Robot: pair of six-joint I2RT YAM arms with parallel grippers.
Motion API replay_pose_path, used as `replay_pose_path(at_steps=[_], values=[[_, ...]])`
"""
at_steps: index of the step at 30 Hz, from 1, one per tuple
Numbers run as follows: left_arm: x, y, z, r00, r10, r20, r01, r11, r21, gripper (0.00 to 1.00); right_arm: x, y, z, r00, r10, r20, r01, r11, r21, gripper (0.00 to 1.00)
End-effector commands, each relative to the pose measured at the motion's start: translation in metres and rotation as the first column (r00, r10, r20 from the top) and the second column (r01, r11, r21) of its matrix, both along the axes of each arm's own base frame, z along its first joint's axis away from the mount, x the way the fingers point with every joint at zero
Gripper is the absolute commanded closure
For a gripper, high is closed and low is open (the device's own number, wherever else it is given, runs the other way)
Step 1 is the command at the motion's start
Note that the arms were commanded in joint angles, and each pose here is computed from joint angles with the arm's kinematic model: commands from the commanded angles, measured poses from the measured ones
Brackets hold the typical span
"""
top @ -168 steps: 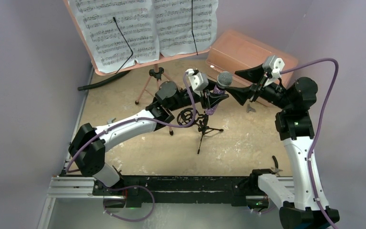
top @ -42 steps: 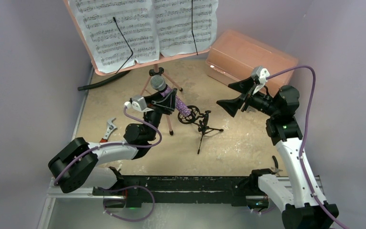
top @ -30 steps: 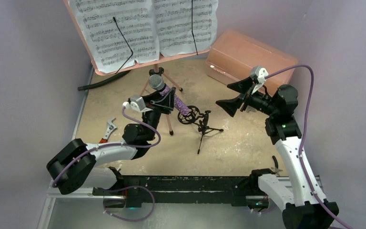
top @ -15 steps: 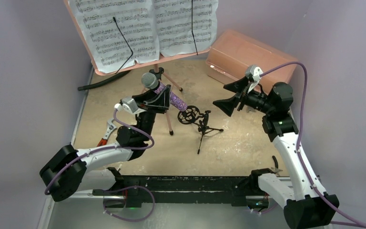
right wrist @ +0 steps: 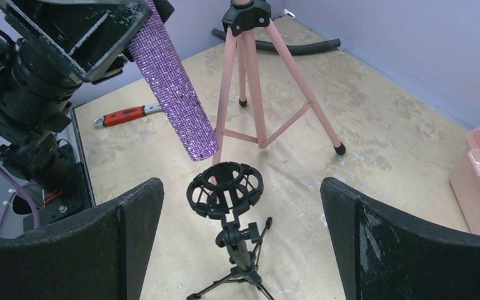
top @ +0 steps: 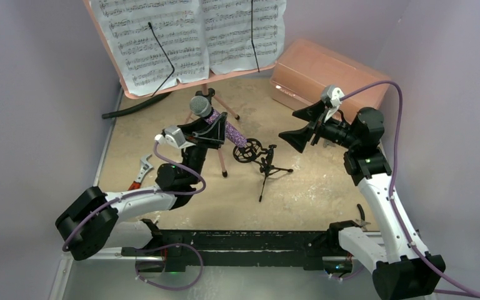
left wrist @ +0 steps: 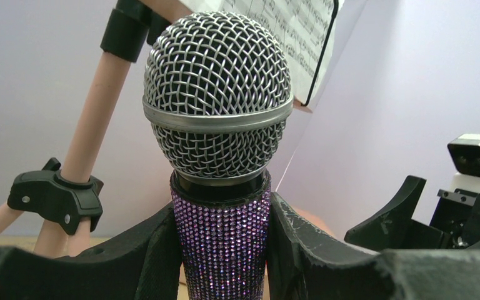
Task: Set up the instrument practice props
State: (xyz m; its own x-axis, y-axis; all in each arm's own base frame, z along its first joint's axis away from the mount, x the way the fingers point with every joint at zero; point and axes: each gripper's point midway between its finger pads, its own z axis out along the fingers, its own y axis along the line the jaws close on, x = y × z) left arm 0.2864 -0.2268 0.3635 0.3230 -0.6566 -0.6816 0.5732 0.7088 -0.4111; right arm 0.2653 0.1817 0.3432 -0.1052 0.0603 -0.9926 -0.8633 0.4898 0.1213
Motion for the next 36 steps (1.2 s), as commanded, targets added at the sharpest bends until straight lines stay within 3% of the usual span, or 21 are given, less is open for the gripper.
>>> replay_pose_path(at_steps=[1,36], values=[[-0.008,0.005,0.033,0.995,-0.015,0.103,0.023,0.996,-0.082,1.0,-0.002,0.0,0.022,0.997,0.002,0.077,-0.001,1.0,-0.004,0.02],[0.0,-0.011,0.002,0.995,-0.064,0.082,0.071,0.993,-0.092,1.0,-0.001,-0.001,0.025,0.996,-0.005,0.087,0.007,1.0,-0.022,0.02]])
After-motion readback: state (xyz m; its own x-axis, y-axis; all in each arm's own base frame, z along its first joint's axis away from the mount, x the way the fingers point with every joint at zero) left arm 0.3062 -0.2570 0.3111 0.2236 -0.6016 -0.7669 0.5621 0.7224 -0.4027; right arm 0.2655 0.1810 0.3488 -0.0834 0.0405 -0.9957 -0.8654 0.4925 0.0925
